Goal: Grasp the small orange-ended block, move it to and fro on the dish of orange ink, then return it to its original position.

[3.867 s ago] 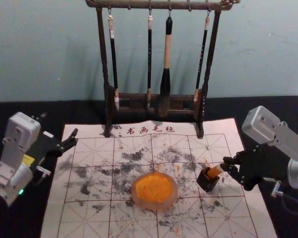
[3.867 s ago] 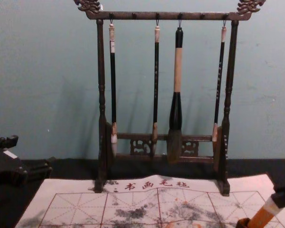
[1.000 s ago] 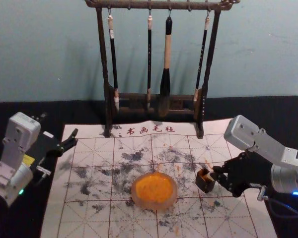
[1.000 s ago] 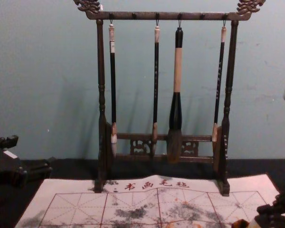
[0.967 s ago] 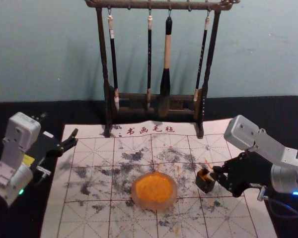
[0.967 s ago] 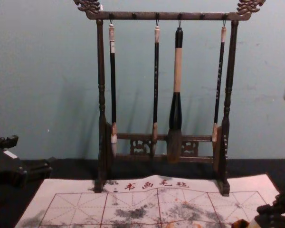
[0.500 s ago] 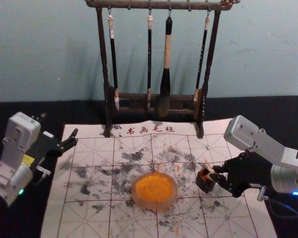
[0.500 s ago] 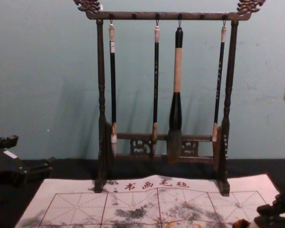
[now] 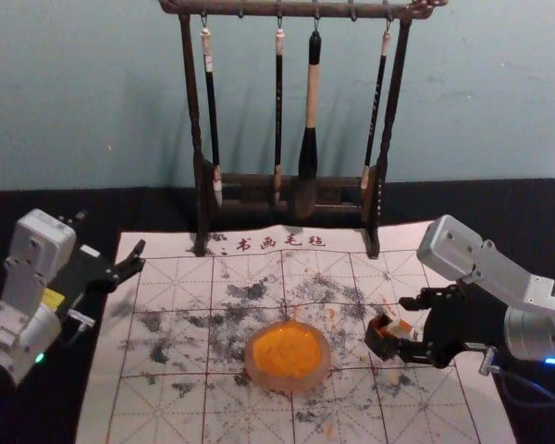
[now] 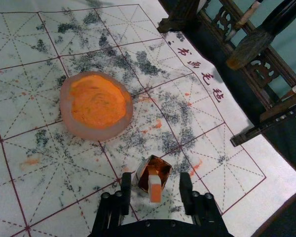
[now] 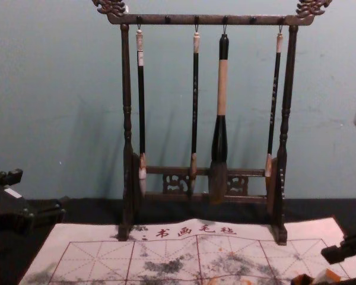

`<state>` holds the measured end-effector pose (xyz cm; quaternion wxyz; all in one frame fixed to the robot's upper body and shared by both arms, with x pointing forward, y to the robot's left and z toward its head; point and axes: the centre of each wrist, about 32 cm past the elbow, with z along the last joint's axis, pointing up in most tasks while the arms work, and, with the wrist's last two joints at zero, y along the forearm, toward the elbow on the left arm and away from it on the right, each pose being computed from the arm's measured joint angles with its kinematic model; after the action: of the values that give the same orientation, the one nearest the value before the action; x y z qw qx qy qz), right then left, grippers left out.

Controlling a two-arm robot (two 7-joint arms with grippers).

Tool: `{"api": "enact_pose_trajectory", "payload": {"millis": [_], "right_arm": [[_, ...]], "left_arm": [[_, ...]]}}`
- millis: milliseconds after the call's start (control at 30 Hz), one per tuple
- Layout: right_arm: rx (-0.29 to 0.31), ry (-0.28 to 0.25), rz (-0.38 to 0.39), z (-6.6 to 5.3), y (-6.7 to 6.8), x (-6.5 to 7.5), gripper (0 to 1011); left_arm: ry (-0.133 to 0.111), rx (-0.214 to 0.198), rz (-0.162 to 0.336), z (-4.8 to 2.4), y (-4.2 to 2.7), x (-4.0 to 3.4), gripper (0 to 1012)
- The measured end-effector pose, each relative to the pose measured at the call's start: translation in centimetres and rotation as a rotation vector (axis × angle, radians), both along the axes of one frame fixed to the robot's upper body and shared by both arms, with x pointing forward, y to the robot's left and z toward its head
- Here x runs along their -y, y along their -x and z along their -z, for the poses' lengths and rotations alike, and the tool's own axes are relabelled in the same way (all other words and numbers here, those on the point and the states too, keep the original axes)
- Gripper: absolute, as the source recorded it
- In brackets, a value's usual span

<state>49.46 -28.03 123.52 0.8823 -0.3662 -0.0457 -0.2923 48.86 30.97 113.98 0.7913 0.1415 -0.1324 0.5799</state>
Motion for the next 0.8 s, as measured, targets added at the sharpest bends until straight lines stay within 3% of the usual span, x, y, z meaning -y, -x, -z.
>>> {"api": "enact_pose_trajectory", "payload": {"millis": [467,600,700,800], "right_arm": [[0.000,0.000,0.000,0.00,0.00,0.00,973],[0.006,-0.002,0.004,-0.02,0.04,-0.03,1003],[0.040,-0.033,0.023,-0.18,0.32,-0.15,1003],[0.101,-0.095,0.058,-0.31,0.79,-0.19,1003]], "left_arm": [[0.000,0.000,0.000,0.00,0.00,0.00,1001],[0.000,0.000,0.000,0.00,0.00,0.00,1001],[0.000,0.000,0.000,0.00,0.00,0.00,1001],[0.000,0.000,0.000,0.00,0.00,0.00,1001]]}}
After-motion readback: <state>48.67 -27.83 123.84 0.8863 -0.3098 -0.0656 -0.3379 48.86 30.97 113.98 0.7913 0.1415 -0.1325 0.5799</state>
